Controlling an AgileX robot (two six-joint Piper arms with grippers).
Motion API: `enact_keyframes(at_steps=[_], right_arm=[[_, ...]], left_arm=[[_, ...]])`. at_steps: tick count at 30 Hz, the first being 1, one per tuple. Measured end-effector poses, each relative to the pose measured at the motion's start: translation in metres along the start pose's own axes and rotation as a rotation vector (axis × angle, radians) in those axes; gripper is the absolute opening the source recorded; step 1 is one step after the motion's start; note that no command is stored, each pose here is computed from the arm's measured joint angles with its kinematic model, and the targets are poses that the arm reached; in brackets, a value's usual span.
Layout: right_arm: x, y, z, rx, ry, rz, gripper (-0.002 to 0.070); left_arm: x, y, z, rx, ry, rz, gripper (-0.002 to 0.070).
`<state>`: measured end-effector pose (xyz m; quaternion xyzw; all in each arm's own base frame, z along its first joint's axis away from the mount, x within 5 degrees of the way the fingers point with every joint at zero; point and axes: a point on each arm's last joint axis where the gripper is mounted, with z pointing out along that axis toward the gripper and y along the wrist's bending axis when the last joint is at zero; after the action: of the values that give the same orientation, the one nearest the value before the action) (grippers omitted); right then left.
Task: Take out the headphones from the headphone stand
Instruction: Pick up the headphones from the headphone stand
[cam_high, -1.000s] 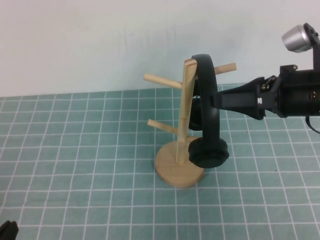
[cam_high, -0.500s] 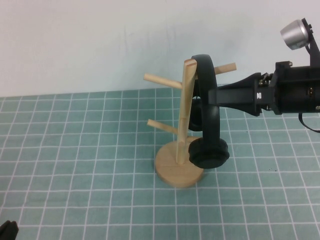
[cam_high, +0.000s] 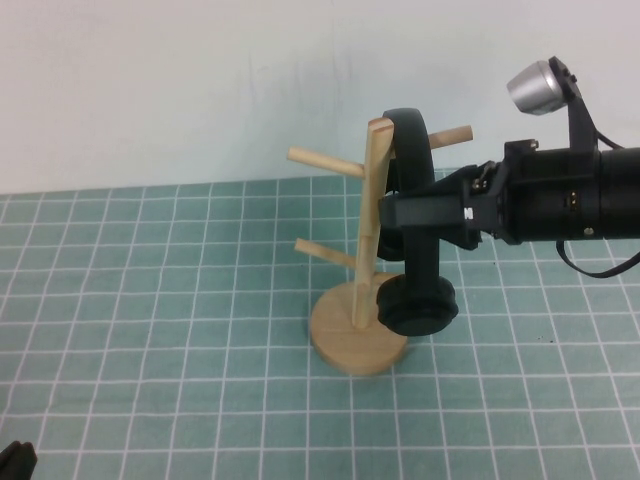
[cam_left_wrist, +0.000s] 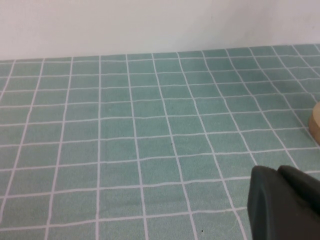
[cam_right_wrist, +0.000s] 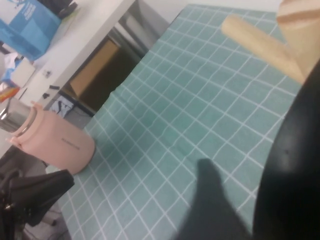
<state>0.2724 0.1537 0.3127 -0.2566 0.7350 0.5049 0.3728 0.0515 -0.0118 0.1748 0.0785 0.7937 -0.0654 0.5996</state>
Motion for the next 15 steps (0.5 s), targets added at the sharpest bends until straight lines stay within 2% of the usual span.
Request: enact_keyframes(at_steps=[2,6,15], right_arm=[[-0.0001,0.0004,0.0,-0.005,-0.001,-0.006,0.0168],[-0.0001,0.0006,0.0,-0.007,-0.001,-0.008,-0.001],[-0.0002,0.0044,-0.0007,-0.037,0.001,-0.021,-0.0008]], left_arm=[[0.0,0.0,0.0,0.0,0.0,0.0,-0.0006],[0.0,0.0,0.0,0.0,0.0,0.0,-0.0006],[0.0,0.0,0.0,0.0,0.0,0.0,-0.0006]])
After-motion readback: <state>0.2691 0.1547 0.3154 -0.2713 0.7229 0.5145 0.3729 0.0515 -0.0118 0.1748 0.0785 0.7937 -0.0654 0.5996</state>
